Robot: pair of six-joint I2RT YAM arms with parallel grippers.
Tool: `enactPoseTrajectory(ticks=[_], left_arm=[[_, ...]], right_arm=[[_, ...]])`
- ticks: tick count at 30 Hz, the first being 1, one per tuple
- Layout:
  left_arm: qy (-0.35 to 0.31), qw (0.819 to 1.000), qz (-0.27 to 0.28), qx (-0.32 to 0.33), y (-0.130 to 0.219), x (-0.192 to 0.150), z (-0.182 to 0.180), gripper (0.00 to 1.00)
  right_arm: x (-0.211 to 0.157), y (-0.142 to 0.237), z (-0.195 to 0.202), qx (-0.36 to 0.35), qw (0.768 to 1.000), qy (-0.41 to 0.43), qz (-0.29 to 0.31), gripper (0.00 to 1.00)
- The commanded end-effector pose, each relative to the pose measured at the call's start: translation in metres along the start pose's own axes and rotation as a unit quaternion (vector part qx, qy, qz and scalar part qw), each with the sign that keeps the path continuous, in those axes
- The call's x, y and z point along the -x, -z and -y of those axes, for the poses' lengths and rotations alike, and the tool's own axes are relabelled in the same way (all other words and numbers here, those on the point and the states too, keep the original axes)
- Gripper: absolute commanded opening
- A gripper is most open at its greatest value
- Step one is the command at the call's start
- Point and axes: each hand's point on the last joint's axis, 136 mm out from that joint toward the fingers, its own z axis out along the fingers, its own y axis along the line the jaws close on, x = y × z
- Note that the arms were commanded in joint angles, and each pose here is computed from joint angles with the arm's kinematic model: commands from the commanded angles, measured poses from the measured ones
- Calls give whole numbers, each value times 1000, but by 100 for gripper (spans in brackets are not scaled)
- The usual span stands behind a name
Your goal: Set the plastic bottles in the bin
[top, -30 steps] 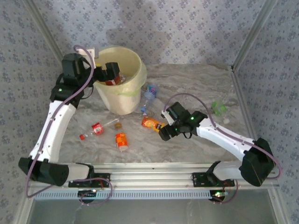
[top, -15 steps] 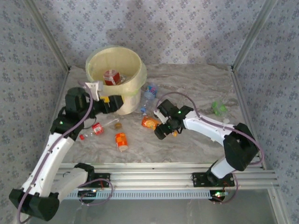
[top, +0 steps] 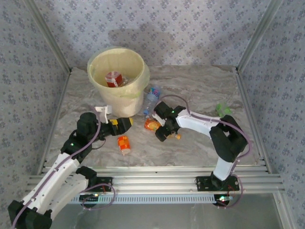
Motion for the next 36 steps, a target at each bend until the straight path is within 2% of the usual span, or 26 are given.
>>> enactPoseTrajectory(ticks=[1, 11, 20, 28, 36], left_arm=[[-11, 1000, 14, -19, -4, 3, 8, 100], [-4, 1000, 3, -19, -17, -4, 3, 100], [27, 999, -12, -14, -27, -16, -1, 100], [51, 999, -15, -9, -34, -29, -5, 100], [55, 998, -27, -34, -52, -24, 11, 100]], right_arm=[[4, -3, -3, -9, 1000, 24, -8, 85], [1, -13, -10, -11, 999, 26, -17, 75], [-6, -17, -21, 25, 1000, -4, -10, 61], [2, -2, -18, 60, 996, -50, 49, 60], [-2, 22, -13, 114, 981, -114, 107, 59]])
